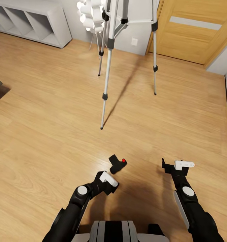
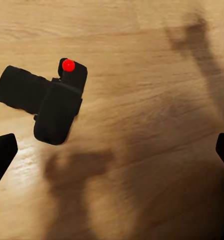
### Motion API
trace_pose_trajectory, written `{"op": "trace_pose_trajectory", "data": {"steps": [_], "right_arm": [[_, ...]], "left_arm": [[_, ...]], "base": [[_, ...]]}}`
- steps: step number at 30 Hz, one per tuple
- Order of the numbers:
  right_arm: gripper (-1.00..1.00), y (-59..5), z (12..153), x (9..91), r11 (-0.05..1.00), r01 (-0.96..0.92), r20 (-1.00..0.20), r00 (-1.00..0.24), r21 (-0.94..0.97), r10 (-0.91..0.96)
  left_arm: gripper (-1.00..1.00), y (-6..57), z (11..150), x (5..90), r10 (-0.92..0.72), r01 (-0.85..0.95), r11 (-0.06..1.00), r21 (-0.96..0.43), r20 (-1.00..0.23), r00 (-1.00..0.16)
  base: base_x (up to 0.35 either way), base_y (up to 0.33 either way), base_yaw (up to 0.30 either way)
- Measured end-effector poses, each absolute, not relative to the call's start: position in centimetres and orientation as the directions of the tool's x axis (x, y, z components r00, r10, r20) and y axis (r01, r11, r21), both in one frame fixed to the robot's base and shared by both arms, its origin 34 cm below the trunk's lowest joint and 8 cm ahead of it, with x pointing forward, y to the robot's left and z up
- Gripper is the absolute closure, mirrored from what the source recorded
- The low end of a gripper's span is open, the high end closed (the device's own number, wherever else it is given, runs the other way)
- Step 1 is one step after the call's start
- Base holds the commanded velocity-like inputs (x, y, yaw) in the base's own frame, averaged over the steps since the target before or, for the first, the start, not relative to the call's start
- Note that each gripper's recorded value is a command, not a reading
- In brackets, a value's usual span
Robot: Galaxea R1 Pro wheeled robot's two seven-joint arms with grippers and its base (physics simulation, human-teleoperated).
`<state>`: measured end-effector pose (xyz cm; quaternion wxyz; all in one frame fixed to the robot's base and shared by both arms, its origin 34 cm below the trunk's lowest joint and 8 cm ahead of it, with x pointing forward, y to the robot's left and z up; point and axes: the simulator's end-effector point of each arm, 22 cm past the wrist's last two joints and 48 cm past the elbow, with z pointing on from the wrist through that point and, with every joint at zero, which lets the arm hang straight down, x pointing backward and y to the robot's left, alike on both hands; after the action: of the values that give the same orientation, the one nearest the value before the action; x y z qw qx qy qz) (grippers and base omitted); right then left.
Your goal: Attach the digital camera to the camera tripod in the bedroom.
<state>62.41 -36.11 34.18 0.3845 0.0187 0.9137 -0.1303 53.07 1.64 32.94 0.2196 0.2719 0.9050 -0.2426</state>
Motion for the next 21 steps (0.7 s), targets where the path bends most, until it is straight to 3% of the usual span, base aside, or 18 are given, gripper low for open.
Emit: {"op": "trace_pose_trajectory", "data": {"steps": [21], "right_arm": [[-1.0,-36.2,34.3,62.5,0.965,0.134,-0.709,-0.702,-0.225,-0.068]], "left_arm": [[-1.0,2.6,33.0,57.5,0.401,0.581,0.759,-0.294,-0.492,-0.773]], "base": [[0.0,0.0,0.0]]}}
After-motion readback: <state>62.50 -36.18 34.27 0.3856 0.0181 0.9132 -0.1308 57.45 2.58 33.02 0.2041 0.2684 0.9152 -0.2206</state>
